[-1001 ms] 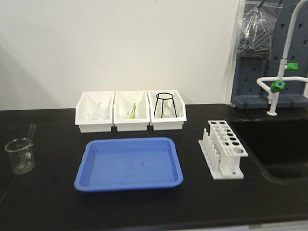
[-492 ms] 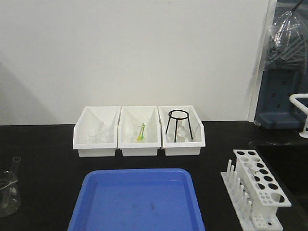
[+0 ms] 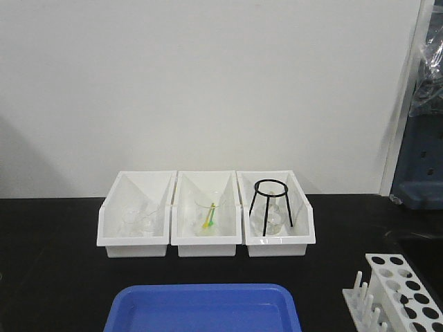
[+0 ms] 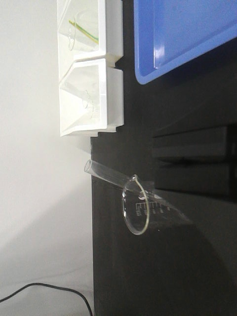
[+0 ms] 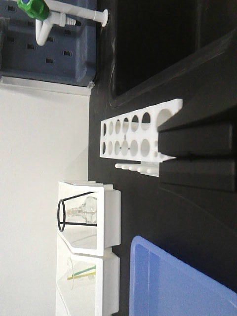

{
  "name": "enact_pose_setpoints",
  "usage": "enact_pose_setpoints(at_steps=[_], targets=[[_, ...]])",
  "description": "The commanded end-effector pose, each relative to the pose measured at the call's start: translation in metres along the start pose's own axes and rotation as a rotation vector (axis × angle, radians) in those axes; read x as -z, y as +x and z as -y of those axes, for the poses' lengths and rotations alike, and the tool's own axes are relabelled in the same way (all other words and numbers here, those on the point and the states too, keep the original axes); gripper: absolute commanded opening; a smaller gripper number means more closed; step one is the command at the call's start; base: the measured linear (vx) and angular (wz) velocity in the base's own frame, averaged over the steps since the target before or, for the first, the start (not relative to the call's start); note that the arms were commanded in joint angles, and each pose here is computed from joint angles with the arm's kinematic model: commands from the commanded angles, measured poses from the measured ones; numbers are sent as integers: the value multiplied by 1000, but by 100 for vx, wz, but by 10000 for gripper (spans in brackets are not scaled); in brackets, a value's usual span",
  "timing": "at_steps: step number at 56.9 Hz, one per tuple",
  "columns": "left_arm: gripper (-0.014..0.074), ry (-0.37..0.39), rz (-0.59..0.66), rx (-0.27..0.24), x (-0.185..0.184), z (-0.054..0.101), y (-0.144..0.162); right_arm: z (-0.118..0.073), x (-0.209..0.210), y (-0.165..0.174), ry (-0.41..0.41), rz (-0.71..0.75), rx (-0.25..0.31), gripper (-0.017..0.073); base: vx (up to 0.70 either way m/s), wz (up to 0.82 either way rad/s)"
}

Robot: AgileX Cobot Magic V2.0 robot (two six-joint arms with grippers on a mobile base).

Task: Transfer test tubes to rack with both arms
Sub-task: 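Drive the base forward toward the bench with the beaker and rack, then lower the left gripper around the glass test tube in the beaker and close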

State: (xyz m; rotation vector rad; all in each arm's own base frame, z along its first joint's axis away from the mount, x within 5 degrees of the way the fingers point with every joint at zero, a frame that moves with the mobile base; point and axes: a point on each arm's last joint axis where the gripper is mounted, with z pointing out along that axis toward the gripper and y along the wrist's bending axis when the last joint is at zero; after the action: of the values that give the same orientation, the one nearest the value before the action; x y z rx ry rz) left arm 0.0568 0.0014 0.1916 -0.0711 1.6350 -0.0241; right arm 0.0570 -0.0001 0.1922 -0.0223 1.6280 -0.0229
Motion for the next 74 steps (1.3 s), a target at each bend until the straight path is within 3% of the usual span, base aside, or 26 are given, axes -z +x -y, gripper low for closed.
enact_pose_setpoints(at_steps=[1,55,74], targets=[[-20,2,78,16,0,0,0,0,0,-5,4,83,19,-8,20,0],[-20,2,78,15,0,0,0,0,1,-5,5,85,21,-8,8,1],[-20,6,226,15,3,0,-15,0,2,-14,7,192,19,-8,0,0]])
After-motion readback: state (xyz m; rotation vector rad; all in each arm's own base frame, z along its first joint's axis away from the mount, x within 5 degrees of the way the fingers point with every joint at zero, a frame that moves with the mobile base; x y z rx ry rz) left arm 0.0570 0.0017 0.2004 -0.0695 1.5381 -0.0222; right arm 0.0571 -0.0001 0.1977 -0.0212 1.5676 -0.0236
